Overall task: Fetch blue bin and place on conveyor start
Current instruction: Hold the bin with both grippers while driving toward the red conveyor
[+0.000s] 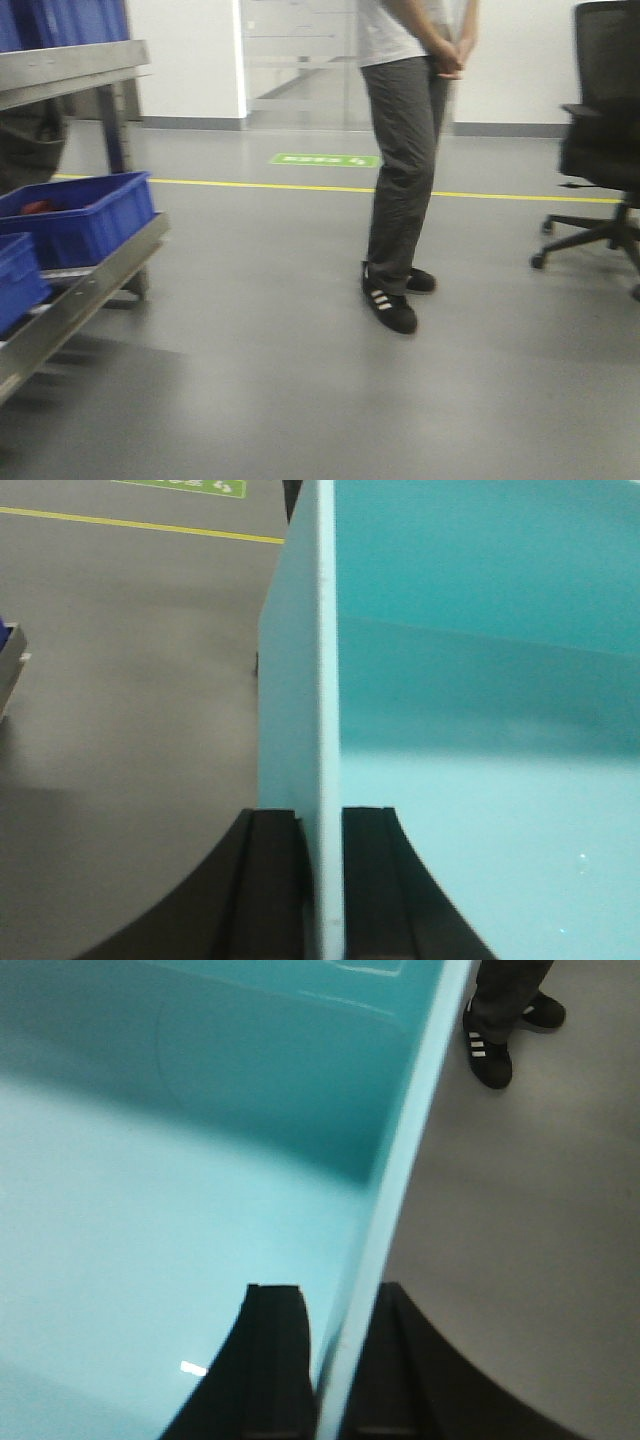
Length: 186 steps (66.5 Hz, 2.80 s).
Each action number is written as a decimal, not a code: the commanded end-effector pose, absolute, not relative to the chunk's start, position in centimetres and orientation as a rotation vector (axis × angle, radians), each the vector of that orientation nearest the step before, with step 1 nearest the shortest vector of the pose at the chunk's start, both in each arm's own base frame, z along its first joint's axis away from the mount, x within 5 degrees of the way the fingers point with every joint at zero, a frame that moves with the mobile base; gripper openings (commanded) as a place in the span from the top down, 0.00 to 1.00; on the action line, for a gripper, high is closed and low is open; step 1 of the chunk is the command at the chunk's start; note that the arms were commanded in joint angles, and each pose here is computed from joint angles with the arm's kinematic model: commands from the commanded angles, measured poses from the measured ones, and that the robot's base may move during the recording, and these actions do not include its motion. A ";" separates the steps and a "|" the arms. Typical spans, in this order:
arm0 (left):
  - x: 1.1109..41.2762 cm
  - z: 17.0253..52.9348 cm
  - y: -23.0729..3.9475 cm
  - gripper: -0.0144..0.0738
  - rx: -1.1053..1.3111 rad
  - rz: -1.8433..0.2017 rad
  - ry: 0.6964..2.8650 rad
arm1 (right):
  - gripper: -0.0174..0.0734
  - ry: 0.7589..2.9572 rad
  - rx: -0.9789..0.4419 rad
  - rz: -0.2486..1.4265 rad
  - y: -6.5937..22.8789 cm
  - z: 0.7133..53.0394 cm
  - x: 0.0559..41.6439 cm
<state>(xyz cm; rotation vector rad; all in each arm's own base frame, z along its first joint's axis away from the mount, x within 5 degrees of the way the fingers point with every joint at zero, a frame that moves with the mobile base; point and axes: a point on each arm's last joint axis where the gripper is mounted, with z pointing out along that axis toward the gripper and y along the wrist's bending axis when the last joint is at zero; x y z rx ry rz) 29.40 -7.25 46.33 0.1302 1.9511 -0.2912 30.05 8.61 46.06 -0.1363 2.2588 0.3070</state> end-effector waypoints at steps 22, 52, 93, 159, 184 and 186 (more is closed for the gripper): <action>29.0 47.6 -7.2 0.96 0.100 -0.329 1.861 | 0.98 2.227 -0.156 0.267 8.2 46.6 29.9; 29.0 47.6 -7.2 0.96 0.100 -0.329 1.861 | 0.98 2.227 -0.156 0.267 8.2 46.6 29.9; 29.0 47.6 -7.2 0.96 0.100 -0.329 1.861 | 0.98 2.224 -0.155 0.270 8.2 46.6 29.9; 29.0 47.6 -7.2 0.96 0.100 -0.328 1.863 | 0.98 2.215 -0.154 0.271 8.2 46.7 29.9; 29.0 47.6 -7.2 0.96 0.100 -0.328 1.863 | 0.98 2.206 -0.153 0.272 8.2 46.7 30.0; 29.0 47.6 -7.2 0.96 0.100 -0.328 1.863 | 0.98 2.206 -0.153 0.272 8.2 46.7 30.0</action>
